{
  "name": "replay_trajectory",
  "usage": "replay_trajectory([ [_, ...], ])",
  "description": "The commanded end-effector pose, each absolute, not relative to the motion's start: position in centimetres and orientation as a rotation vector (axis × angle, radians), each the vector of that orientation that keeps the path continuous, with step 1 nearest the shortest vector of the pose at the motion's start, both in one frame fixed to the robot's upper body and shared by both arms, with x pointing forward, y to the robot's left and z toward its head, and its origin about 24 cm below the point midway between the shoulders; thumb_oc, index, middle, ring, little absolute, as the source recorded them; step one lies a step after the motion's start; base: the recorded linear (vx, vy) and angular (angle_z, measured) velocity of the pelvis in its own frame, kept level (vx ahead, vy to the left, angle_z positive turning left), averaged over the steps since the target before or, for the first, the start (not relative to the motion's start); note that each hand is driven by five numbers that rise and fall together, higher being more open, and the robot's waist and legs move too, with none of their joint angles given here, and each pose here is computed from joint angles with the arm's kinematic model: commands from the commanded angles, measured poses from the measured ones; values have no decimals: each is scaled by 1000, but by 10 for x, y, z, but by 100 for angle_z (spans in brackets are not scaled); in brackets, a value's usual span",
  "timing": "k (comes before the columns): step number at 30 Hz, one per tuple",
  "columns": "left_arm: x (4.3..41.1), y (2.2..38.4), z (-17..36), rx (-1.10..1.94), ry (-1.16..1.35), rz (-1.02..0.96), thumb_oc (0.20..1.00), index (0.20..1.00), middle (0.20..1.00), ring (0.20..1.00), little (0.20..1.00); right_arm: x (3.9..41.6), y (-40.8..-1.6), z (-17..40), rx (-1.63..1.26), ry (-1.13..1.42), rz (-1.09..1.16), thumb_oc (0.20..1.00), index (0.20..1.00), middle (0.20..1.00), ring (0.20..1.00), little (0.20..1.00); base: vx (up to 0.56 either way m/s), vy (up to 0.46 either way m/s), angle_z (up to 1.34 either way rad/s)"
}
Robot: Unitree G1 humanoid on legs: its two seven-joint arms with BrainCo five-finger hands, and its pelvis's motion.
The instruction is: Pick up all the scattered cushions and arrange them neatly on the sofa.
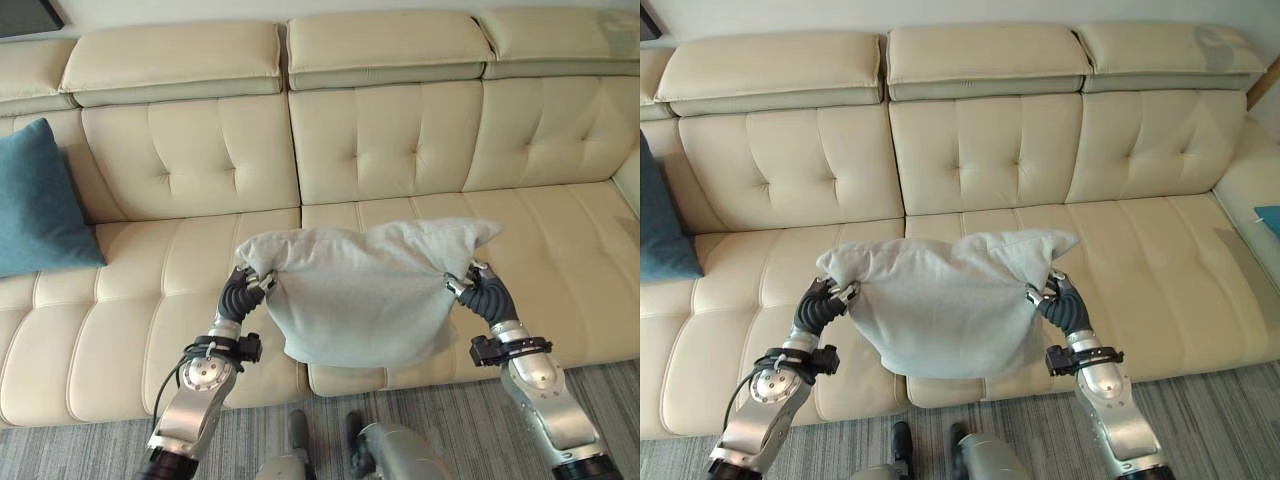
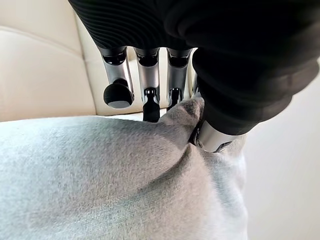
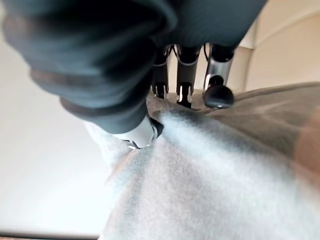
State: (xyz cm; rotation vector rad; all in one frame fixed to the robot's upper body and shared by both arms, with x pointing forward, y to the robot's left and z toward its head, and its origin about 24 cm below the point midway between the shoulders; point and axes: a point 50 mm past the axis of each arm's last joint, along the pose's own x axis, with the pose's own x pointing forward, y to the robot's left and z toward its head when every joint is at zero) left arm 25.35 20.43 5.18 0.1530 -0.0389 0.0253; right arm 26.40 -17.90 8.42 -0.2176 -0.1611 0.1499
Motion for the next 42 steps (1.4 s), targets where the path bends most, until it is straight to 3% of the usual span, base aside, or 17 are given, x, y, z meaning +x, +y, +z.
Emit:
replay_trajectory([
  [1, 274, 197, 104, 240, -310, 15, 200, 200, 200, 200, 200, 279, -150, 141, -149, -472, 203, 200, 200, 200, 200, 200, -5, 90, -31],
  [8, 315, 186, 136, 301, -407, 55, 200, 200, 200, 200, 200, 311, -109, 174, -101, -565, 225, 200, 200, 200, 200, 200, -34, 44, 3],
  [12, 353, 175, 189, 341, -530, 121, 200, 200, 200, 200, 200, 339, -83, 212, -90, -633, 185, 200, 200, 200, 200, 200, -138, -10, 21],
  [26, 400, 181, 259, 485, -554, 220, 200, 200, 200, 200, 200, 384, -98, 266, -199, -652, 35, 200, 200, 200, 200, 200, -15, -11, 9],
  [27, 400, 184, 262, 483, -561, 233, 413, 413, 413, 413, 413, 384, -101, 271, -212, -666, 20, 507, 507, 507, 507, 507, 0, 0, 0],
  [28, 400, 184, 262, 483, -561, 233, 1000, 1000, 1000, 1000, 1000, 384, -100, 271, -212, -666, 21, 1000, 1000, 1000, 1000, 1000, 0, 0, 0],
  [36, 382, 233, 287, 455, -646, 361, 1000, 1000, 1000, 1000, 1000, 384, -143, 308, -391, -741, -81, 1000, 1000, 1000, 1000, 1000, 37, -46, 0],
  [37, 367, 253, 291, 432, -691, 409, 1000, 1000, 1000, 1000, 1000, 376, -160, 314, -373, -773, -118, 1000, 1000, 1000, 1000, 1000, 45, -18, -2],
  [42, 341, 291, 257, 374, -648, 490, 1000, 1000, 1000, 1000, 1000, 356, -200, 298, -311, -799, -199, 1000, 1000, 1000, 1000, 1000, 49, -23, -7],
])
